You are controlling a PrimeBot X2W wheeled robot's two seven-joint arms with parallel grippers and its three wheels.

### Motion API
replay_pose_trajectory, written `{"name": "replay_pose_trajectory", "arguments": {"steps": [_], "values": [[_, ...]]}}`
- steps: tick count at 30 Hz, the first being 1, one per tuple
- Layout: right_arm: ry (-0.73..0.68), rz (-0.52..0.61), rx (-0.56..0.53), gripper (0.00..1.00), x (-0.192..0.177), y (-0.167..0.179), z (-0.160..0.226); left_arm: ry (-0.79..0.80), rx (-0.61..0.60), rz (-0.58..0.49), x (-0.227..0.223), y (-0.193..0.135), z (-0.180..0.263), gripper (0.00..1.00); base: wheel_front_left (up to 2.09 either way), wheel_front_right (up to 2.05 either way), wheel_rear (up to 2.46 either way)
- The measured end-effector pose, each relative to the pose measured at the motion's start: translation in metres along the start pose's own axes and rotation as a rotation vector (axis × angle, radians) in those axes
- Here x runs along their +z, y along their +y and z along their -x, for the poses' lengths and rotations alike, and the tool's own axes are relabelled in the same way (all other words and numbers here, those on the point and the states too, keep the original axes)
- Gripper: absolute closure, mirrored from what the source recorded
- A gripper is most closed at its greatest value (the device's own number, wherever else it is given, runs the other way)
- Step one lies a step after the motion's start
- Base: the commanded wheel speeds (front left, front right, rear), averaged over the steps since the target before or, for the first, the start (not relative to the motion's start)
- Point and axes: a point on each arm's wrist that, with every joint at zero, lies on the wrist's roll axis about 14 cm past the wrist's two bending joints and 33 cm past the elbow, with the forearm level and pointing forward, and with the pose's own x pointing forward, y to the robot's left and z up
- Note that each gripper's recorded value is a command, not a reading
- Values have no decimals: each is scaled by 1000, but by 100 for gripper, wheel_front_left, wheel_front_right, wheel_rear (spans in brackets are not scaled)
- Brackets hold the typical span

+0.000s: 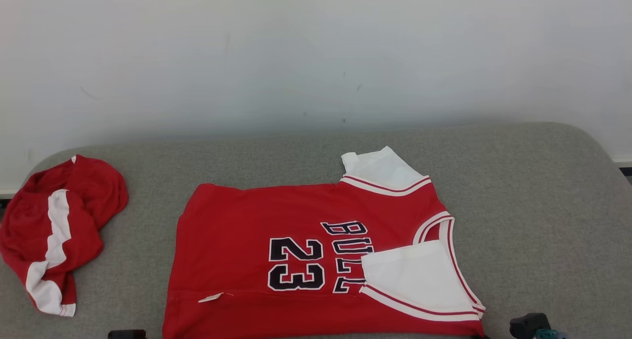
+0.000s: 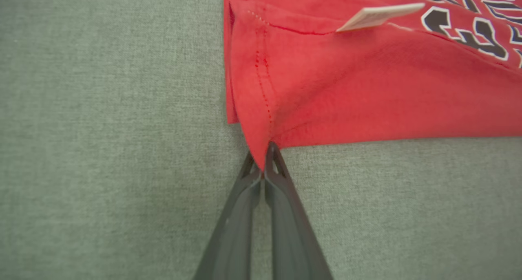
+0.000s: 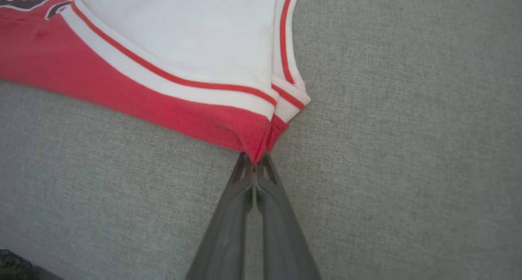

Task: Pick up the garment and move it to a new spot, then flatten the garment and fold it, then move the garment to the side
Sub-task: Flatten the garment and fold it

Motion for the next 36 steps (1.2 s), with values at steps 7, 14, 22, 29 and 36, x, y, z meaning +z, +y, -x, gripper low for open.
{"name": "replay_pose_trajectory", "arguments": {"steps": [7,14,22,29,36], "values": [[8,-8,10,100,1,2,0,0,0,12,0,-1,1,51,0,0,0],[-17,-116,-4,0,2,1,6,-8,-6,50,-3,-4,3,0,0,0,0],[-115,-234,-36,0,26,-19,20,-86,-3,111,4,1,13,0,0,0,0],[-293,-202,-75,0,73,-40,31,-346,74,121,65,25,27,0,0,0,0],[-507,-78,-161,0,144,-49,38,-483,153,30,104,27,32,0,0,0,0]]}}
